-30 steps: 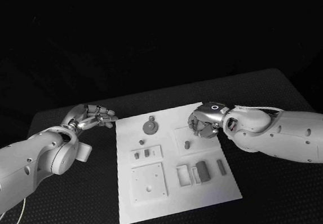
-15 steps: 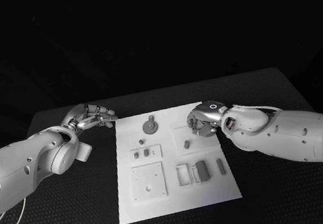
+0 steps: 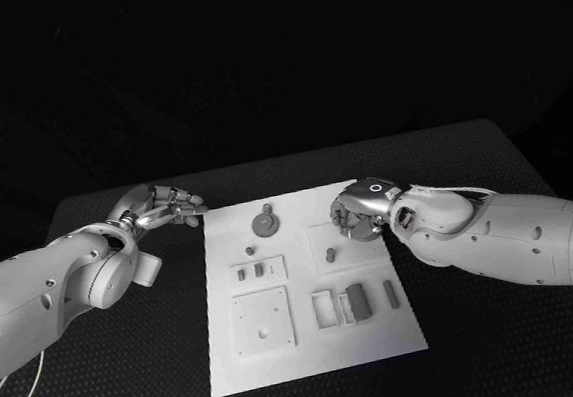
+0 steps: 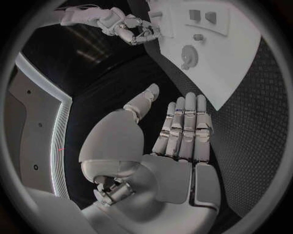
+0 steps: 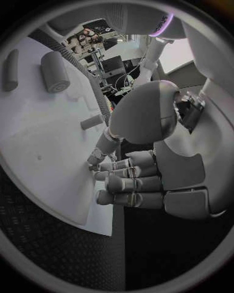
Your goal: Assemble the parts on the task board
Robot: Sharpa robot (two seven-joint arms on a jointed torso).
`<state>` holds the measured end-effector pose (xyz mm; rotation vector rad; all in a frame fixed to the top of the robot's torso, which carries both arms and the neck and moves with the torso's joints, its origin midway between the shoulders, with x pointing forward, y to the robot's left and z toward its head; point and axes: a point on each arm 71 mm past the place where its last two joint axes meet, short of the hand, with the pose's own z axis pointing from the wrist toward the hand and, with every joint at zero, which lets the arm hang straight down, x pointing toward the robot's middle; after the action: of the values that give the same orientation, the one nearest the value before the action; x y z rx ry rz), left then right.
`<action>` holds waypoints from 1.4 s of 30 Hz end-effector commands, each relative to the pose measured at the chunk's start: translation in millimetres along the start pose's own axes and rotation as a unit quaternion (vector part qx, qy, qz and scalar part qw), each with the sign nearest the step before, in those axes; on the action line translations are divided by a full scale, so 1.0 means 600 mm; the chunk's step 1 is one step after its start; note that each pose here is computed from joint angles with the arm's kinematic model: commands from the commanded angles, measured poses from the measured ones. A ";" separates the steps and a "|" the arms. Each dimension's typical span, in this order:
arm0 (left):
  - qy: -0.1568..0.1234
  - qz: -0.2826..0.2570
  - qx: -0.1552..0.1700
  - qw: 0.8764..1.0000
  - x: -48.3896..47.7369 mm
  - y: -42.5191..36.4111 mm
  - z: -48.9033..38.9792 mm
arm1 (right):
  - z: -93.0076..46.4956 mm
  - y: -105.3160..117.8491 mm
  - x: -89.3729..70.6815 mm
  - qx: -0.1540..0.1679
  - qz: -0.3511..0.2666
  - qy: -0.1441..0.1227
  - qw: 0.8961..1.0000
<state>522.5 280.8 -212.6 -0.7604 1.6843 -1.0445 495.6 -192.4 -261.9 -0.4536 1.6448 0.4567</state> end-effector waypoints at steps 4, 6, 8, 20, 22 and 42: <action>0.007 -0.005 -0.001 1.000 0.001 -0.001 0.000 | -0.008 -0.008 0.026 0.015 -0.015 0.048 0.999; 0.007 -0.005 -0.002 1.000 0.001 -0.001 0.000 | -0.009 -0.008 0.027 0.015 -0.015 0.050 0.999; 0.008 -0.005 -0.002 1.000 0.001 -0.001 0.000 | -0.009 -0.009 0.027 0.016 -0.016 0.050 0.998; 0.009 -0.005 -0.003 1.000 0.002 -0.001 0.000 | -0.010 -0.007 0.026 0.016 -0.023 0.043 0.999; 0.009 -0.005 -0.002 1.000 0.002 -0.001 0.000 | -0.010 -0.007 0.026 0.017 -0.025 0.043 0.999; 0.010 -0.005 -0.003 1.000 0.002 -0.001 0.000 | -0.010 -0.003 0.021 0.017 -0.032 0.018 0.999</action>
<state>522.3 281.7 -213.6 -0.7668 1.6977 -1.0397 492.0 -190.2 -262.8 -0.4822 1.6150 0.4248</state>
